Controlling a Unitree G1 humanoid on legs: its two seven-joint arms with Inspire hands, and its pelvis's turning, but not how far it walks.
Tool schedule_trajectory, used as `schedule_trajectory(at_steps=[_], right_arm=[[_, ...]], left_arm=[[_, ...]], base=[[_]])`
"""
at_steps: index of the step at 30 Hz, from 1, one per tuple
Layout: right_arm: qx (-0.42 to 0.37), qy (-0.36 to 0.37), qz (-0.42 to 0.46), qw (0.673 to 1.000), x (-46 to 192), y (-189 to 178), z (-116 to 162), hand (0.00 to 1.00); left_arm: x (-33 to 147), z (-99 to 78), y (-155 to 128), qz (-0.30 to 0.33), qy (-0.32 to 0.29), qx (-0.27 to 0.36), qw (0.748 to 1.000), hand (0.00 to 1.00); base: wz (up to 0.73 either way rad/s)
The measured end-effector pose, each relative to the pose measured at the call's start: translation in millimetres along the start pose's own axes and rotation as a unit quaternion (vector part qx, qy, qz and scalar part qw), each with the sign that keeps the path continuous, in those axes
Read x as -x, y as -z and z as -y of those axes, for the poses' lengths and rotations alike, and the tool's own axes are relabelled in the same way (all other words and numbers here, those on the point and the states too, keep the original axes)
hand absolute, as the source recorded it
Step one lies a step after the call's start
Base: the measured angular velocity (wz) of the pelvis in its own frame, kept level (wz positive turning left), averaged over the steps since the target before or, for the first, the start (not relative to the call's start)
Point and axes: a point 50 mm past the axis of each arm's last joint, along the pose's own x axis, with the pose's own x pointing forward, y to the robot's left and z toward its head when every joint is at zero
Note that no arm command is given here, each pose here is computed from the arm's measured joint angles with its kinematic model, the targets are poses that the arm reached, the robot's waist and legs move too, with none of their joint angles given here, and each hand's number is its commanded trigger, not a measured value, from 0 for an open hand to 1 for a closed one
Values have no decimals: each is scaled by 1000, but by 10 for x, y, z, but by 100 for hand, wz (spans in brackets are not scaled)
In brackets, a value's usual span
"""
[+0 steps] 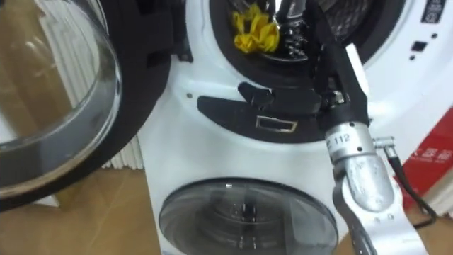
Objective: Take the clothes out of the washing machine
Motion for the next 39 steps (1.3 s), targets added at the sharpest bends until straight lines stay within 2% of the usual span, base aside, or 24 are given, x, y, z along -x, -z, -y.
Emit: schedule_trajectory(at_steps=[6, 17, 19, 24, 31, 39], right_arm=[[-53, -14, 38, 998, -94, -213, -32, 0], [-61, -2, 64, 996, -137, -347, -31, 0], [-23, 2, 71, 997, -152, -364, -8, 0], [14, 1, 70, 997, -172, -355, 76, 0], [107, 12, -17, 994, -336, -124, 426, 0], [155, -7, -83, 984, -429, 58, 690, 0]], left_arm=[[47, 24, 235, -39, 0, -6, 999, 0], [33, 30, 139, -24, -9, -5, 1000, 0], [37, 37, 153, -25, -9, -10, 1000, 0], [53, 39, 237, -48, -9, -16, 999, 0], [69, 17, 337, -75, -5, -18, 997, 0], [58, -105, 288, -62, -27, 7, 998, 0]], base=[[-3], [1], [0], [4], [7], [15]])
